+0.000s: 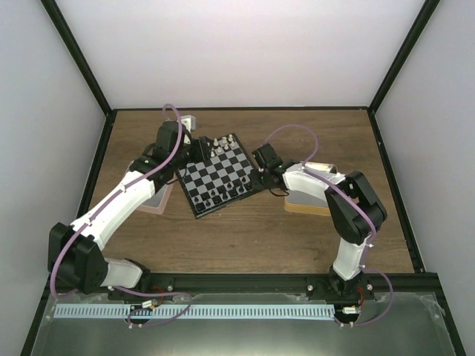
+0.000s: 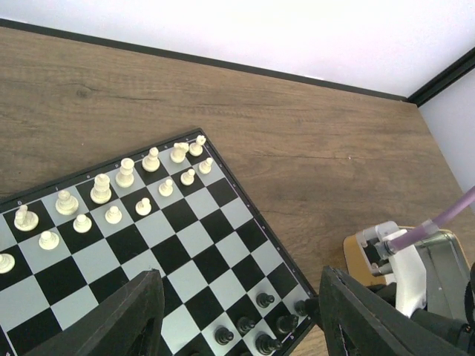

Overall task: Set up the chess pieces on the board
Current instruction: Place the chess piece on the chessboard, then adjust the storage box at the center of the board.

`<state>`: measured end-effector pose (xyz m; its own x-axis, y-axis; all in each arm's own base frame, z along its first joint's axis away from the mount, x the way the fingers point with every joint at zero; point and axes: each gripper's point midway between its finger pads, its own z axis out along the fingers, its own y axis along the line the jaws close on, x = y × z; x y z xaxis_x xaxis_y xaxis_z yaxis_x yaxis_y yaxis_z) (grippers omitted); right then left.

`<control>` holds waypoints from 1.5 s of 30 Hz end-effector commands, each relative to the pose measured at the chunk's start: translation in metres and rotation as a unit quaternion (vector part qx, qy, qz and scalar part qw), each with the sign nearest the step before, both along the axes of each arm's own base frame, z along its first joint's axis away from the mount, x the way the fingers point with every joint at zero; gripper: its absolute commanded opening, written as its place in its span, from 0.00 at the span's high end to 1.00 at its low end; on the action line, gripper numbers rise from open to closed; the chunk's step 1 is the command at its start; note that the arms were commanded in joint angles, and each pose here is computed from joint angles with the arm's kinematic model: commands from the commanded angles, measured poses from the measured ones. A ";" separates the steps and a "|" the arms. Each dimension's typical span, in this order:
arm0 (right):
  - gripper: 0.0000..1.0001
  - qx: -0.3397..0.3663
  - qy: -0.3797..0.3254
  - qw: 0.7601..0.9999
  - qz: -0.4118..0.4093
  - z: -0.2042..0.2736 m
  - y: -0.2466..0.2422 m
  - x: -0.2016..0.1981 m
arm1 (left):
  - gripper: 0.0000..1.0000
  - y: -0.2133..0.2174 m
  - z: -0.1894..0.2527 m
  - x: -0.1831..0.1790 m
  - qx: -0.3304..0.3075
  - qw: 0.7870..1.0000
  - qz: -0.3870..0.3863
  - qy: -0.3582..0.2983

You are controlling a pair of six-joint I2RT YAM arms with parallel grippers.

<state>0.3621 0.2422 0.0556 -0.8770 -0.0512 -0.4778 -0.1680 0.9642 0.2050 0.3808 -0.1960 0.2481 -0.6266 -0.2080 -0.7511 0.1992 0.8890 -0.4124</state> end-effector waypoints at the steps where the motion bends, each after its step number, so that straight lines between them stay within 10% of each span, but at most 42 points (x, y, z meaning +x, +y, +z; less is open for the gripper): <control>1: 0.98 0.006 -0.034 0.999 0.013 0.014 0.017 0.019 | 0.40 0.004 0.004 -0.002 -0.002 1.000 0.007 -0.006; 20: 0.93 -0.027 -0.036 0.999 0.016 0.024 0.008 0.014 | 0.40 0.001 -0.001 0.003 0.003 1.000 0.000 -0.003; 26: 0.66 -0.003 -0.053 0.999 0.003 0.053 0.015 0.022 | 0.40 0.001 0.001 0.005 0.001 1.000 0.000 -0.005; 34: 0.45 0.006 -0.051 0.985 -0.163 0.086 -0.042 0.042 | 0.40 0.002 0.004 0.005 0.002 1.000 0.001 -0.007; 45: 0.30 0.051 0.000 0.905 -0.422 0.058 -0.172 0.067 | 0.39 0.001 0.009 0.010 0.010 1.000 -0.006 -0.011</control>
